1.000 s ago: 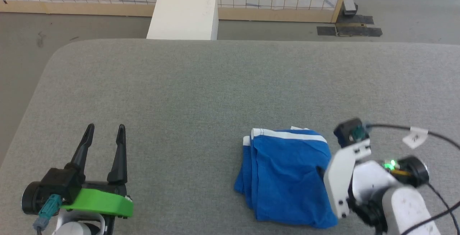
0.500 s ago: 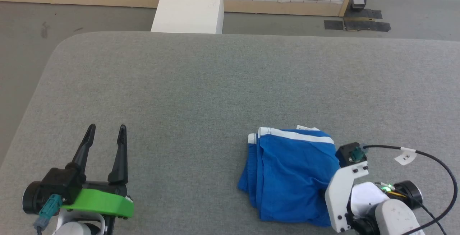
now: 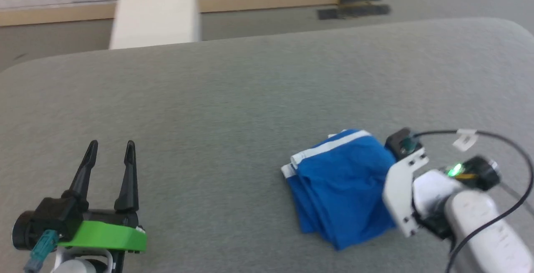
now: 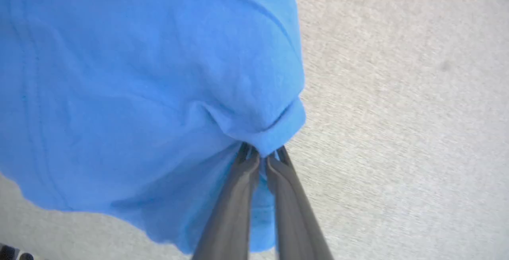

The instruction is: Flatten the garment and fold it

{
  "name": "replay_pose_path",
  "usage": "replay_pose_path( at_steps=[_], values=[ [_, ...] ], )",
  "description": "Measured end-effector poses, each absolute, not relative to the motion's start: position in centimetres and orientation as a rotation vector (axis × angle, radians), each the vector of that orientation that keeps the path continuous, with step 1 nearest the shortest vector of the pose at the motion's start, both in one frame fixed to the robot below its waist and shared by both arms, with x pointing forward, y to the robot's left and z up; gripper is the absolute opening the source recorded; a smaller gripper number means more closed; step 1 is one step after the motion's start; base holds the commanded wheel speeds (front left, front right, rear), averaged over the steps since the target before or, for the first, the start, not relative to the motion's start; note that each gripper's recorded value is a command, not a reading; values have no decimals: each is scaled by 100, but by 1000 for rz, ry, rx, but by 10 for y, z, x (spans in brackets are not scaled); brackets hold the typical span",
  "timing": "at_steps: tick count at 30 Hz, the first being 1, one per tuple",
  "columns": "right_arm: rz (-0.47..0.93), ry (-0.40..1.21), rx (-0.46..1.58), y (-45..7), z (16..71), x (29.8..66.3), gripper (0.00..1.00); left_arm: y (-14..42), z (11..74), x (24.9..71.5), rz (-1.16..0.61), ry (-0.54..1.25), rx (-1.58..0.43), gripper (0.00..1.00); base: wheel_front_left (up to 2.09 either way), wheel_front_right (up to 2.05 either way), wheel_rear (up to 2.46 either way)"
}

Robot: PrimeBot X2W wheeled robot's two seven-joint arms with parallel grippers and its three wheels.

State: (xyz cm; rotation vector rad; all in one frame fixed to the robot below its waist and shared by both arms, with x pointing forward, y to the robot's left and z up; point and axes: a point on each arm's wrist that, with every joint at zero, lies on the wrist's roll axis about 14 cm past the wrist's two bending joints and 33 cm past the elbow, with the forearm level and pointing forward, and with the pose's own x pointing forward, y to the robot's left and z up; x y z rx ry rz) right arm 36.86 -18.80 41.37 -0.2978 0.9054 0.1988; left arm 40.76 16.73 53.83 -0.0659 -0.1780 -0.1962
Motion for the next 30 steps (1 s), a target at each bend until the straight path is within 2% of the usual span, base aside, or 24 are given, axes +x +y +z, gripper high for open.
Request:
replay_pose_path(
  at_steps=[8, 16, 27, 28, 29, 30],
  values=[
    [-58, 898, -380, -301, 448, 378, 0, 120, 532, 441, -356, -183, -79, 100, 0, 0, 0],
    [-308, 929, -441, -398, 453, 379, 0, 110, 502, 474, -426, -125, -64, 100, 0, 0, 0],
    [-591, 940, -466, -478, 453, 375, 0, 127, 445, 493, -405, -7, -59, 100, 0, 0, 0],
    [-604, 945, -461, -480, 451, 373, 63, 129, 443, 492, -401, -1, -57, 100, 0, 0, 0],
    [-617, 955, -457, -482, 447, 371, 98, 132, 441, 491, -396, 4, -55, 100, 0, 0, 0],
    [-630, 965, -445, -483, 443, 368, 100, 135, 439, 490, -389, 10, -52, 100, 0, 0, 0]
  ],
)
